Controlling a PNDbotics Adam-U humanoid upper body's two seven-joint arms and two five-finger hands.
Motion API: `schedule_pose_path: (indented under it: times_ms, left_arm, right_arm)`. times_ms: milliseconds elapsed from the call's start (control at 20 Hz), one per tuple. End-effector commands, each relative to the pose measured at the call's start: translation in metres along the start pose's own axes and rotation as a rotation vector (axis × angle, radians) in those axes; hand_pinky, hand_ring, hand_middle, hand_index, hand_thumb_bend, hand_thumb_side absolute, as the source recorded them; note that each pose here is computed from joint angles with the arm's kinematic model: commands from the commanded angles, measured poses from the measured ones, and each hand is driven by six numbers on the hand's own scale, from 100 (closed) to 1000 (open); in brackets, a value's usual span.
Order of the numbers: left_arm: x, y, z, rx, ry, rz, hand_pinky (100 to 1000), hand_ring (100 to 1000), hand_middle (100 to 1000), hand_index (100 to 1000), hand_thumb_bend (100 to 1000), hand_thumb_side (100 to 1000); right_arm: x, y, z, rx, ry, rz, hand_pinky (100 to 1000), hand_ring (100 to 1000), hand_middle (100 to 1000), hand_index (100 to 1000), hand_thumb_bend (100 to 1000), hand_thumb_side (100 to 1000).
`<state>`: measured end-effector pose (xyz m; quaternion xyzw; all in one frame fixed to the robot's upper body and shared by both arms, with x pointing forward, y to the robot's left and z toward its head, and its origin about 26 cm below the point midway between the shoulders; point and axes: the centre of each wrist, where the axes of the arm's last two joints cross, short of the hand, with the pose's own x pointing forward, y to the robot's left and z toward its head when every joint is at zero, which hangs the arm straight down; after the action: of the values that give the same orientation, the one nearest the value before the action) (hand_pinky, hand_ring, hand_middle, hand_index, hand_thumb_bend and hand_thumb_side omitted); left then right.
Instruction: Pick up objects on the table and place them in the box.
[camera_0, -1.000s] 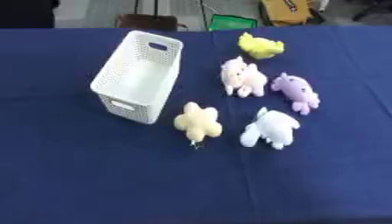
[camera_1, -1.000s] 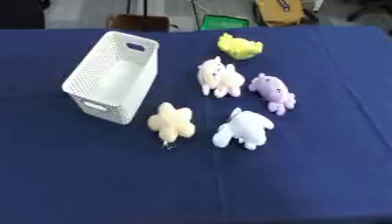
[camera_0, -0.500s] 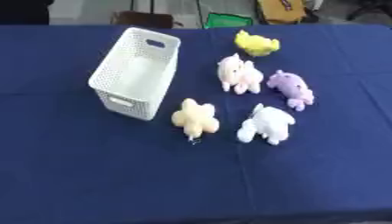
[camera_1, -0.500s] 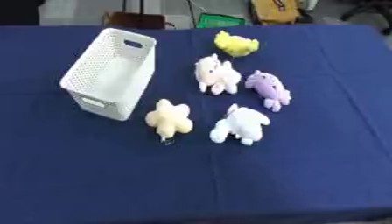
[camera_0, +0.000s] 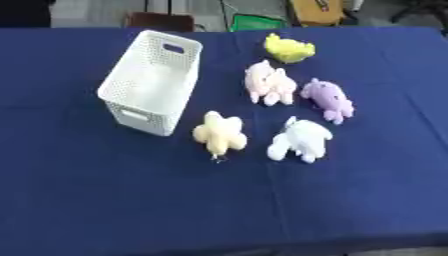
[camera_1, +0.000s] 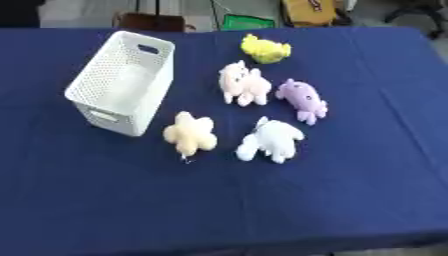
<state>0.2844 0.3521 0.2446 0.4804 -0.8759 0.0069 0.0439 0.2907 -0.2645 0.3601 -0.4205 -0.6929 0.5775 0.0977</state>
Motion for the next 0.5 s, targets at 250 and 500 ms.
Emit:
schedule_pose_path:
  times_ms: [250,500]
  left_arm:
    - [0.003,0.001,-0.013,-0.014,-0.045,0.011,884,969,954,946,100,925]
    - [0.005,-0.001,-0.014,-0.016,-0.042,0.024,883,969,953,945,100,926]
  right_arm:
    - [0.000,0.001,-0.023,0.169,-0.015,0.066,840,962,914,971,107,1000]
    - [-0.012,0.029,-0.050,0.232,0.011,0.019,847,971,920,974,113,1000]
